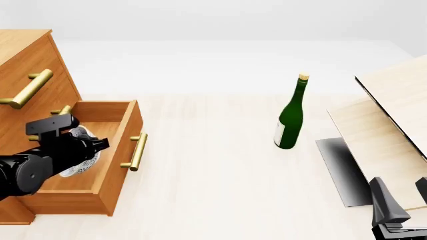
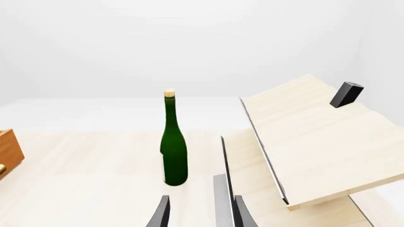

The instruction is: Put the bowl in the bottom drawer of the cabinet.

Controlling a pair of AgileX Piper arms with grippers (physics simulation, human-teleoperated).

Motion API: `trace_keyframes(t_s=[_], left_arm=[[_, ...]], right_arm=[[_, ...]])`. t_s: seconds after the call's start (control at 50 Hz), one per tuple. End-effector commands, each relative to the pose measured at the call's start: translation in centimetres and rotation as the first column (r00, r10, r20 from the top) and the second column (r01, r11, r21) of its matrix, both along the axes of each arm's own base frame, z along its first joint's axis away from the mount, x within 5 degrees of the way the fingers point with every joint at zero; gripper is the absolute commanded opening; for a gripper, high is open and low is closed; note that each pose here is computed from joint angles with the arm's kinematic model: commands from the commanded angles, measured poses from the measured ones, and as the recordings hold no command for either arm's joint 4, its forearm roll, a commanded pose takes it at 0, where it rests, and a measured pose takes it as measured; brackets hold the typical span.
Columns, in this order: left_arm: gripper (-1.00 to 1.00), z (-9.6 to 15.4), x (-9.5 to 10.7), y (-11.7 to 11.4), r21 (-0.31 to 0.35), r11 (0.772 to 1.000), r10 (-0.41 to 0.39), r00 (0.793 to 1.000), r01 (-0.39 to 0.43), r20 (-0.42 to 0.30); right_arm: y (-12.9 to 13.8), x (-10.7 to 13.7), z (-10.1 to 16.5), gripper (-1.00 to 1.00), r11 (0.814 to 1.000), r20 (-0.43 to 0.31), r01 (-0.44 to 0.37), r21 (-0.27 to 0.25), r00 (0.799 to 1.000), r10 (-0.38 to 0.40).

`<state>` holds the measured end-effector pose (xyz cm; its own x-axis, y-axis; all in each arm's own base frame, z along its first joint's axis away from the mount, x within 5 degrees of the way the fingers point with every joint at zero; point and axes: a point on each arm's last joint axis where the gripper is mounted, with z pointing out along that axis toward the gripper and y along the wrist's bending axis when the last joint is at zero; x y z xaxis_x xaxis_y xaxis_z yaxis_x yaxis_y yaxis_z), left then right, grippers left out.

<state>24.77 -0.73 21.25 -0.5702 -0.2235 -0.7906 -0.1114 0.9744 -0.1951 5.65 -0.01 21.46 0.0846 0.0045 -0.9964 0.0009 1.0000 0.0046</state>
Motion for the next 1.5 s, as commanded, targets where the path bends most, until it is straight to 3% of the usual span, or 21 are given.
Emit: trace_keyframes(t_s=[0.02,0.56,0.66,1.5], left_arm=[[-1.0,-0.5,0.4,0.2,0.019,1.0,-0.004,1.0,0.004,-0.001],[-1.0,-1.1,1.8,0.5,0.034,0.999,-0.005,1.0,0.005,0.004],[-1.0,-0.9,1.6,1.6,0.069,0.998,0.014,1.0,-0.014,0.012],[-1.0,-3.3,2.0,2.7,0.058,0.997,0.059,0.998,-0.059,-0.01]], right_arm=[[0.0,0.0,0.0,1.0,1.0,0.0,0.0,0.0,1.0,0.0],[0.0,0.0,0.0,1.0,1.0,0.0,0.0,0.0,1.0,0.0],[0.0,0.0,0.0,1.0,1.0,0.0,0.0,0.0,1.0,0.0],[0.0,0.0,0.0,1.0,1.0,0.0,0.0,0.0,1.0,0.0]])
